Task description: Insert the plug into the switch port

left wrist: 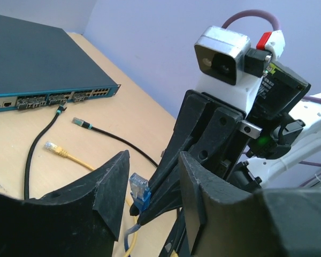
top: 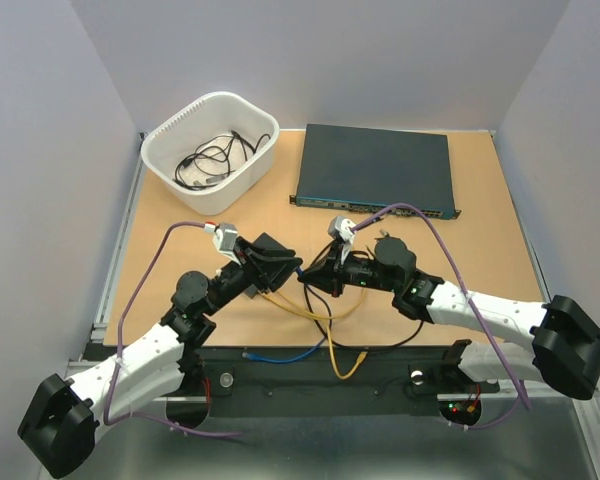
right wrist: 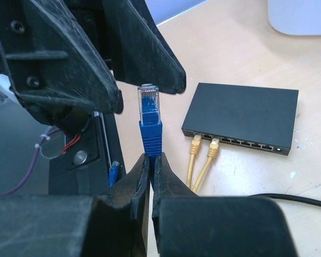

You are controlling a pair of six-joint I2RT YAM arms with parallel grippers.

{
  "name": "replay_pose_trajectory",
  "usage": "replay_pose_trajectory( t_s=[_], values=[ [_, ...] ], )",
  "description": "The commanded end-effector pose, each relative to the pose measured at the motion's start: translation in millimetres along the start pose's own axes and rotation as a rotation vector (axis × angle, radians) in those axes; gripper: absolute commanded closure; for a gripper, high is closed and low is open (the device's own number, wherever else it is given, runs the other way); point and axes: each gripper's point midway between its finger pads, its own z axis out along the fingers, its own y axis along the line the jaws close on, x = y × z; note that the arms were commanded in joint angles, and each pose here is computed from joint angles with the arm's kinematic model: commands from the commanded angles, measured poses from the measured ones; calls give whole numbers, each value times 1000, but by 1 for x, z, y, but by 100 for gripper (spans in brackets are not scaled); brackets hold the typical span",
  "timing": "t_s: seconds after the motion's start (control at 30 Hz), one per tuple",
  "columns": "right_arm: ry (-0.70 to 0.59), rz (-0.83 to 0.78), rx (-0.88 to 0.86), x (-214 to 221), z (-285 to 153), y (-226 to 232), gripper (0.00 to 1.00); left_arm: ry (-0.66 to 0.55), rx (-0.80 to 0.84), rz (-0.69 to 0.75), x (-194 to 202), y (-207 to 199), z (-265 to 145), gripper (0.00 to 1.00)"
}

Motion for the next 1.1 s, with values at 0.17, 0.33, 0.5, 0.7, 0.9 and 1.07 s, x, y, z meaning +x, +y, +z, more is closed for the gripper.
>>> replay_pose_trajectory(
  t_s=[0.17, 0.33, 0.5, 0.7, 0.9, 1.07],
  values=[
    [-93, -30, -51, -33, 2, 10, 99, -16, 50, 40, 0, -6, -2, 55],
    [-94, -27, -46, -34, 3, 8, 100, -4, 44, 36, 3, -3, -1, 66],
    [-99, -25, -47, -35, 2, 8, 100, 4, 36, 34, 5, -2, -1, 86],
    [-106, -24, -53, -39, 0, 9, 100, 19, 18, 32, 7, 2, -1, 100],
    [-120, -17, -22, -45, 2, 3, 92, 44, -130, -3, 6, 24, 3, 100],
    [-115, -3, 49, -47, 1, -8, 53, 100, -379, -127, 6, 55, 7, 100]
  ],
)
